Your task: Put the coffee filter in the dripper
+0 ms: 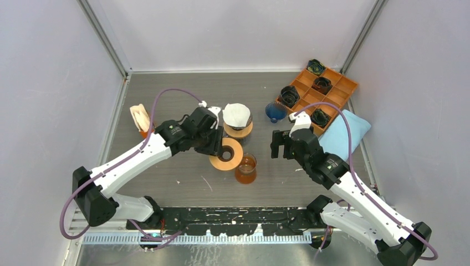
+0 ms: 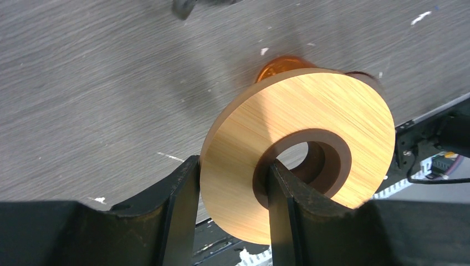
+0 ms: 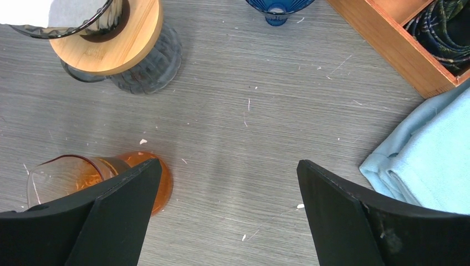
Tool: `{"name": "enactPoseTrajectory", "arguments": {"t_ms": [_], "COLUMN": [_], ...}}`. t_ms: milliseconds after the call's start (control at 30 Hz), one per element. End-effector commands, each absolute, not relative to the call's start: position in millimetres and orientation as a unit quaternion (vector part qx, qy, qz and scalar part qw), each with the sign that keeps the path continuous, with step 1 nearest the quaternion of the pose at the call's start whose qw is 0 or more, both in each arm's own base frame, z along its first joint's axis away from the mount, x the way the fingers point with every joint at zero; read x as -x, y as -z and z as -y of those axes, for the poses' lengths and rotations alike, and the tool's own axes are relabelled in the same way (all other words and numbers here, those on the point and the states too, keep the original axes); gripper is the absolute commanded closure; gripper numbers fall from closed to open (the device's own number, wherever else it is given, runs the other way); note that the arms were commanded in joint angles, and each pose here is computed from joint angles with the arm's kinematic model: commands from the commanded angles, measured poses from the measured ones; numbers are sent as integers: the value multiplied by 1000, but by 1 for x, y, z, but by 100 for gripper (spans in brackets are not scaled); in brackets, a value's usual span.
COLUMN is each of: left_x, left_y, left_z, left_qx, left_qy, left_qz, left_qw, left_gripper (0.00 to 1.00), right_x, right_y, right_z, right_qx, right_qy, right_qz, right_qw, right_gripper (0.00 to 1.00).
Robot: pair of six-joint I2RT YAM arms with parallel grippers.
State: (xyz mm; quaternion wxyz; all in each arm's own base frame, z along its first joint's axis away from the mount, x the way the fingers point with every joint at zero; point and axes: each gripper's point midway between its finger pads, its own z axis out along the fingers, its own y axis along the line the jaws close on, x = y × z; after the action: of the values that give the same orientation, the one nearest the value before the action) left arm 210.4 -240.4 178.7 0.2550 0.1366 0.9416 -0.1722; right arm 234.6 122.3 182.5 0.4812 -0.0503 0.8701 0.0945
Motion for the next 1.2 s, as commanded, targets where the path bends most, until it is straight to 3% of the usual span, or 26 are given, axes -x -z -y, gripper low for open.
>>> {"name": "enactPoseTrajectory", "arguments": {"t_ms": [0,367,767,1167], "left_x": [-220,-217,-215,-218], "left_y": [-211,-208,-186,-167], "left_z": [271,324,342,346], "left_qx": [-144,-203,-233,-241], "left_qy": [207,232,229,216], "left_qz": [-922,-911,-913,-918], "left_qw": [293,274,243,229], "left_gripper": [78,78,76,68], "right_x": [-241,-240,-237,-239], "right_y": [-187,-179,-176,-172], "right_z": [-117,-102,-98,-101], "right_qx": [21,-13,-27,-24], "right_qy": [-87,-61,-61,-61], "right_qz": [-864,-867,-867,-871], "right_qw": [496,494,493,487], "right_gripper": [0,0,0,0]}}
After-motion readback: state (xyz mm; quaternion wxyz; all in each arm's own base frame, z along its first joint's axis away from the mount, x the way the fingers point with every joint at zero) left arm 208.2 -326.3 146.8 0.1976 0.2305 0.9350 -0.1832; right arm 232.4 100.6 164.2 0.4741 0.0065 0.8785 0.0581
